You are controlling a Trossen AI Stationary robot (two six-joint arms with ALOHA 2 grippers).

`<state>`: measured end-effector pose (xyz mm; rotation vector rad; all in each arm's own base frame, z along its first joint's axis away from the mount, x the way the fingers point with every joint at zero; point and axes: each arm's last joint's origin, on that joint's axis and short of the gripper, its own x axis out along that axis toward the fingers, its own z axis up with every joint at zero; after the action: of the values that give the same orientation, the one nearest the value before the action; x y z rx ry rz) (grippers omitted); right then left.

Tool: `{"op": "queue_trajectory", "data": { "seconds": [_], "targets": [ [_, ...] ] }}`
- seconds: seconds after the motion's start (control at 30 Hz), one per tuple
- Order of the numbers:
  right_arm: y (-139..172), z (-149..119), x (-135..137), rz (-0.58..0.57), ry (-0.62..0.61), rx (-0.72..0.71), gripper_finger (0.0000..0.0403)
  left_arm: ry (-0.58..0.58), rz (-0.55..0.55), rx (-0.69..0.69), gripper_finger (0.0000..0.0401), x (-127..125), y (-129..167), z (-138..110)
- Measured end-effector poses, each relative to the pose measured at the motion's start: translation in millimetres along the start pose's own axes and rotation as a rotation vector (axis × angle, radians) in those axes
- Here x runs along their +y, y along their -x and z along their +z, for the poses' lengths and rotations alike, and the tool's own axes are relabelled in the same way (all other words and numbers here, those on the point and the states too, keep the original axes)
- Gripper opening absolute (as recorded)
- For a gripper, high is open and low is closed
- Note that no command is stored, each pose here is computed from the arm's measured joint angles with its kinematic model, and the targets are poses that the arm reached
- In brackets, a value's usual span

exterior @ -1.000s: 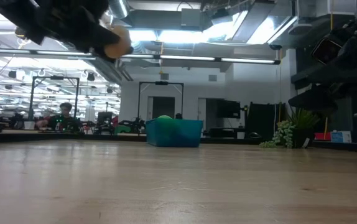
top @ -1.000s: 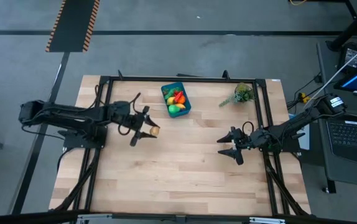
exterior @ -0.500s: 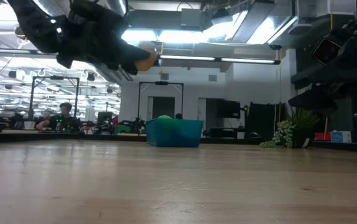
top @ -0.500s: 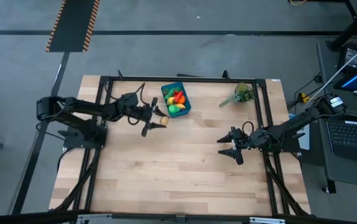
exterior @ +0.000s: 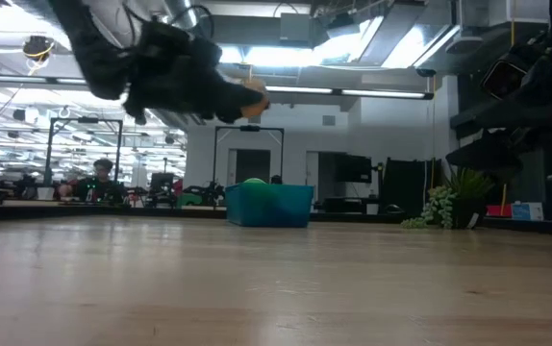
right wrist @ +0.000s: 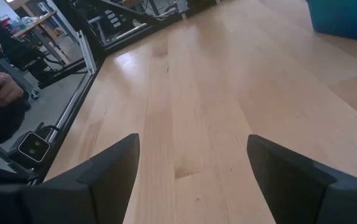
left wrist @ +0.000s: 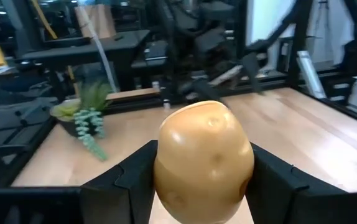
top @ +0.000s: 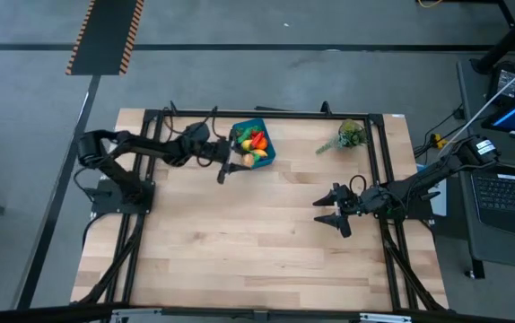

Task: Pick and placing Produce into tupperware
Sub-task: Put the potato into the blue bin

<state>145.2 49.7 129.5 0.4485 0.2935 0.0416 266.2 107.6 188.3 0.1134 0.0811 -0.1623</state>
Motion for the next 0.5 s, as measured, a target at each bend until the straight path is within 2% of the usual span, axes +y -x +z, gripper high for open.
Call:
{"op": "queue_trajectory", "data": {
  "seconds": [0.17, 0.27, 0.33, 0.5],
  "targets": [
    [0.0, 0.1, 0.0, 0.0, 0.002, -0.001, 0.0299, 0.053, 0.065, 0.024, 0.0188, 32.9, -16.1, -3.5],
    [0.0, 0.0, 0.0, 0.0, 0.004, 0.0, 0.0299, 0.152, 0.191, 0.031, 0.0188, 52.4, -24.0, -5.9],
    [0.0, 0.0, 0.0, 0.0, 0.008, 0.0, 0.0299, 0.177, 0.28, 0.039, 0.0188, 63.3, -27.3, -8.8],
    [0.0, 0.0, 0.0, -0.001, 0.027, 0.0, 0.0299, 0.203, 0.378, 0.097, 0.0188, 80.1, -31.5, -9.0]
  ]
}}
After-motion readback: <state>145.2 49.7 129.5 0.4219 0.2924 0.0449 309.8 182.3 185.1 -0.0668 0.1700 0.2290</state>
